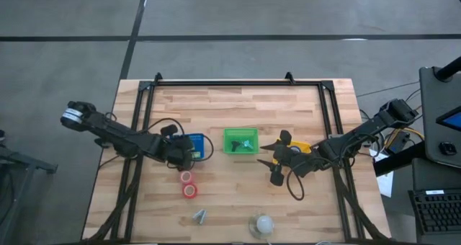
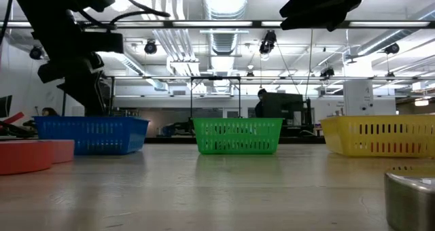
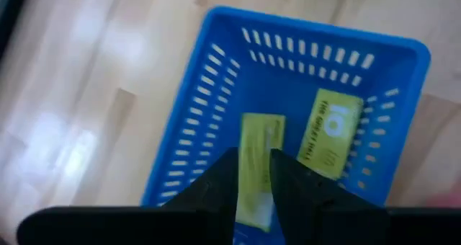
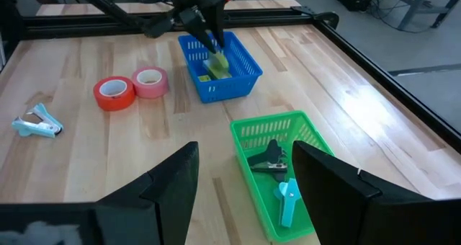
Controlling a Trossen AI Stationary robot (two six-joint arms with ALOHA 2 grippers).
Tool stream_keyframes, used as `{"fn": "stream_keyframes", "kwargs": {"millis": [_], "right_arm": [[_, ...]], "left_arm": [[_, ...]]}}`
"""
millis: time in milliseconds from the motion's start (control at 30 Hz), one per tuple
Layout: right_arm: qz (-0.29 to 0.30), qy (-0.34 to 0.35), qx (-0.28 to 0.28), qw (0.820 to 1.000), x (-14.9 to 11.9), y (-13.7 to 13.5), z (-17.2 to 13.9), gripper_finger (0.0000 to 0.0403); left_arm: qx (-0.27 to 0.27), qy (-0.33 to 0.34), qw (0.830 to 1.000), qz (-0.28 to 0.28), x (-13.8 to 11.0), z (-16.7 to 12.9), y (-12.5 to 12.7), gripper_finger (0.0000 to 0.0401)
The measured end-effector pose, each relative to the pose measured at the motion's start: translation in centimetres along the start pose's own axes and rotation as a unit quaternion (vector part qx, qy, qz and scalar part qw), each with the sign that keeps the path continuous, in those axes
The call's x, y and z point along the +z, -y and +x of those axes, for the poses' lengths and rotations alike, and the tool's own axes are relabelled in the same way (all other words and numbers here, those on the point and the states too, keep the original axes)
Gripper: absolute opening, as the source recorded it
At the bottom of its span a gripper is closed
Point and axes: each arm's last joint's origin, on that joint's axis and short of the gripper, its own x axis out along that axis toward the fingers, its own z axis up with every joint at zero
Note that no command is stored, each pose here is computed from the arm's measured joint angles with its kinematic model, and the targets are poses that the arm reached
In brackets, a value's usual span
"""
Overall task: Pick and place Stapler, Stapler remover, tape
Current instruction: Put the staple pin box into the blue bin, then put the pink tape into the yellow bin
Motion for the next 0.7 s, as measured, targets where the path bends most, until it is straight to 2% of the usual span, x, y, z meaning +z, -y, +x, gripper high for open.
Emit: {"fn": "stream_keyframes", "kwargs": {"millis": [333,533,700], "right_arm": [[0.000,0.000,0.000,1.000,0.0,0.0,0.0,0.0219],[-0.002,0.000,0.000,1.000,0.0,0.0,0.0,0.0219],[-0.002,-0.003,-0.001,1.000,-0.3,0.1,0.1,0.0219]], "left_arm": [[-0.043,-0.009,0.999,-0.024,0.4,-0.4,0.4,0.0084],[-0.130,0.017,0.990,-0.043,1.8,-2.0,1.8,0.0108],[-0.212,0.017,0.976,-0.037,1.4,-2.8,3.8,0.0156]]}}
